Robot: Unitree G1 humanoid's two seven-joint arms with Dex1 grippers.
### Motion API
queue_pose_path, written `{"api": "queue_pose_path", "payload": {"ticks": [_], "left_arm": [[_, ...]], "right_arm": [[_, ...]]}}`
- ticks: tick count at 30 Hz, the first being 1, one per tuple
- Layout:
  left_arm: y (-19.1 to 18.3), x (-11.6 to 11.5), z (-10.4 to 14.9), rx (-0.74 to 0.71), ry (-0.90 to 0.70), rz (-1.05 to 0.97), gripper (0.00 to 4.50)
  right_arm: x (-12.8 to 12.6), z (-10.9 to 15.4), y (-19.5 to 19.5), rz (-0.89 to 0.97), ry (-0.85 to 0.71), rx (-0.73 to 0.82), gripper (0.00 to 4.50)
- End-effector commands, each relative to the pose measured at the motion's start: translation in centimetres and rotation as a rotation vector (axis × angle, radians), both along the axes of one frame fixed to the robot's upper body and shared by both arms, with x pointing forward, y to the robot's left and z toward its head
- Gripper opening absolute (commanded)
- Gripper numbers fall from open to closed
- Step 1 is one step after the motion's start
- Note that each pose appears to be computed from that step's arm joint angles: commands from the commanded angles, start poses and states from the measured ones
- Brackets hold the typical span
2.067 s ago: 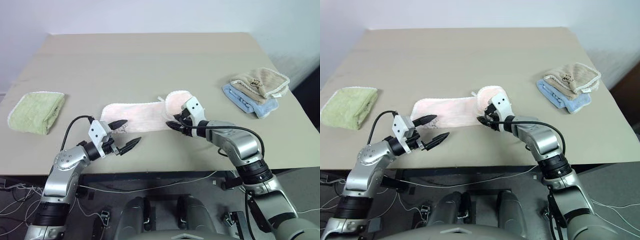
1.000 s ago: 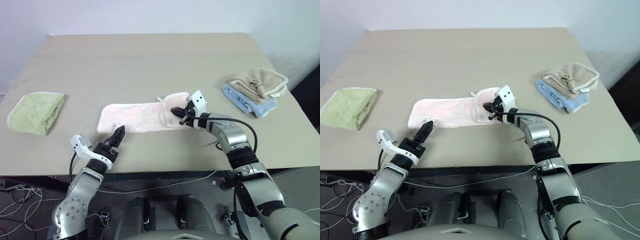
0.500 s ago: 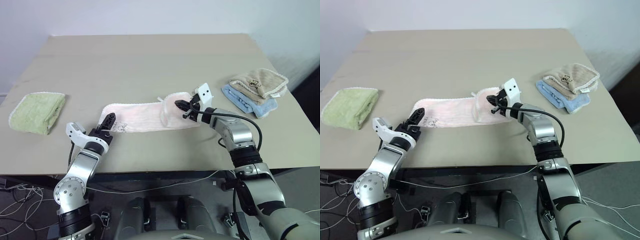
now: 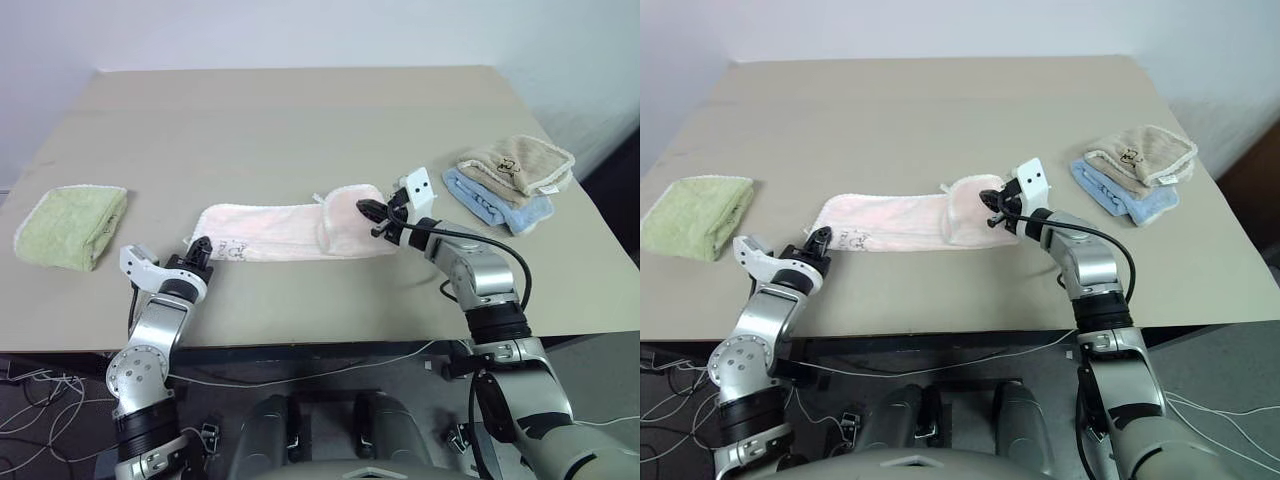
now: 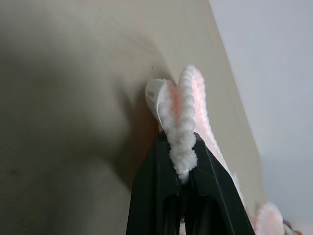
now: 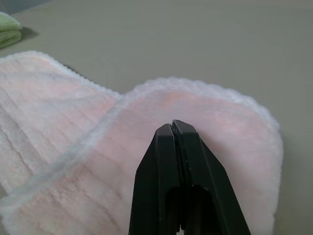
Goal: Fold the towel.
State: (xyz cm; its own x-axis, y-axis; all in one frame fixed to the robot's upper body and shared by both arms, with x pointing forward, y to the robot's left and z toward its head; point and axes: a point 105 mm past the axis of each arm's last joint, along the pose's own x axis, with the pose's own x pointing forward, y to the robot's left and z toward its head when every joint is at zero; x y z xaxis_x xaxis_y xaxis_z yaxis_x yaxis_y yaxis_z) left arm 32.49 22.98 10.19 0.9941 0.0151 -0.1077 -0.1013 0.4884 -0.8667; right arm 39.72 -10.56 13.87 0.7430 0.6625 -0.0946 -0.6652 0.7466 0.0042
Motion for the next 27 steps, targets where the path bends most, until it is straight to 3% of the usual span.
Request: {"api": "queue_pose_path", "payload": {"ticks": [1, 5, 8, 12, 15, 16, 18, 20, 24, 27], "left_arm": [[3.3, -0.1, 2.6, 0.048, -0.102, 0.087, 0.04], [5.9, -0.1, 6.2, 0.122, -0.218, 0.115, 0.04], [5.0, 0.4, 10.3, 0.250, -0.349, 0.024, 0.04], [-1.8, 1.5, 13.9, 0.413, -0.519, -0.260, 0.04], [-6.5, 1.4, 14.7, 0.472, -0.596, -0.428, 0.04], [-6.9, 1.4, 14.7, 0.479, -0.603, -0.443, 0.04], [-11.4, 1.0, 14.2, 0.559, -0.641, -0.599, 0.04], [-15.3, 0.7, 12.2, 0.692, -0.636, -0.741, 0.04], [-18.1, 1.2, 7.6, 0.887, -0.533, -0.877, 0.04], [-18.9, 1.0, 5.1, 0.954, -0.480, -0.967, 0.04]], "right_arm": [[0.0, 2.0, -0.6, -0.018, -0.067, 0.029, 0.00], [0.2, 2.2, -1.1, -0.039, -0.074, 0.032, 0.00], [0.5, 2.3, -1.7, -0.069, -0.076, 0.041, 0.00], [0.7, 2.0, -2.5, -0.115, -0.071, 0.046, 0.00], [0.8, 1.8, -2.9, -0.135, -0.065, 0.047, 0.00], [0.8, 1.8, -3.0, -0.136, -0.064, 0.048, 0.00], [0.8, 1.6, -3.3, -0.154, -0.062, 0.050, 0.00], [0.7, 1.5, -3.6, -0.168, -0.061, 0.053, 0.00], [0.5, 1.6, -3.8, -0.180, -0.066, 0.057, 0.00], [0.3, 1.7, -4.2, -0.195, -0.070, 0.056, 0.00]]}}
